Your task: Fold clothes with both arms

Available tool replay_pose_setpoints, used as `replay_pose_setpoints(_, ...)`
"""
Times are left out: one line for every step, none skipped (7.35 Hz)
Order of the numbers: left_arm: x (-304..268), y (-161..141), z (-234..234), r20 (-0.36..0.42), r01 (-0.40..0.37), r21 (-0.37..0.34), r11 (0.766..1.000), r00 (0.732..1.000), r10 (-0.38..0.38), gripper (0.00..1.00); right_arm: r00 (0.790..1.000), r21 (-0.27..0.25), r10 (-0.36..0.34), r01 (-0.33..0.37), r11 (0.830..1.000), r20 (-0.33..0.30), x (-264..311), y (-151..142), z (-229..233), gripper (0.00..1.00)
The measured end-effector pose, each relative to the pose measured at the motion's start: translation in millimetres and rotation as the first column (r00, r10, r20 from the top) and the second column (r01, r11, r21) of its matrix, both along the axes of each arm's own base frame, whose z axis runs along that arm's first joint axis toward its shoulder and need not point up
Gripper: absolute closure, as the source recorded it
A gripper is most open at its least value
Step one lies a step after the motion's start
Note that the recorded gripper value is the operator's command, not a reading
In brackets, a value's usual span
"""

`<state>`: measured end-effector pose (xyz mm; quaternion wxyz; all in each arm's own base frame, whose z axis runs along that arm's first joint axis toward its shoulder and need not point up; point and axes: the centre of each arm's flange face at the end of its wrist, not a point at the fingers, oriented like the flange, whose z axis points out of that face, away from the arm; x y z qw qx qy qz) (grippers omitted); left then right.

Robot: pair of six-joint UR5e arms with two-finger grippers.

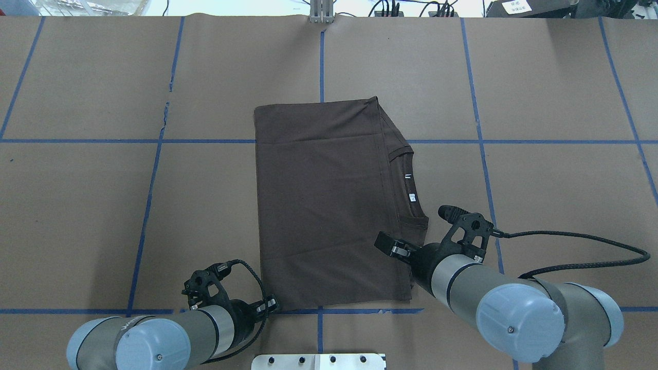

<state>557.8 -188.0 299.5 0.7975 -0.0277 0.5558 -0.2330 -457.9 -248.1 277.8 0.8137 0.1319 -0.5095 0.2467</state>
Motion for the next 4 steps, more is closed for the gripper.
replay_pose_setpoints(-0.2, 0.2, -0.5, -0.001, -0.002, 0.002, 1.000, 1.000, 0.002, 1.00, 1.000, 0.000, 0.000, 0.000, 1.000, -0.001, -0.2, 0.0, 0.6, 0.13)
replay_pose_setpoints(-0.6, 0.1, -1.0, -0.001, -0.003, 0.005, 1.000, 1.000, 0.003, 1.00, 1.000, -0.001, 0.000, 0.000, 1.000, -0.005, -0.6, 0.0, 2.0, 0.26)
replay_pose_setpoints(-1.3, -0.1, -1.8, -0.002, -0.004, 0.009, 1.000, 1.000, 0.004, 1.00, 1.000, -0.004, 0.000, 0.000, 1.000, -0.010, -1.8, 0.1, 4.0, 0.34)
replay_pose_setpoints(-2.2, -0.3, -2.8, -0.004, -0.004, 0.011, 1.000, 1.000, 0.004, 1.00, 1.000, -0.013, 0.003, -0.003, 1.000, -0.020, -3.7, 0.3, 6.5, 0.34)
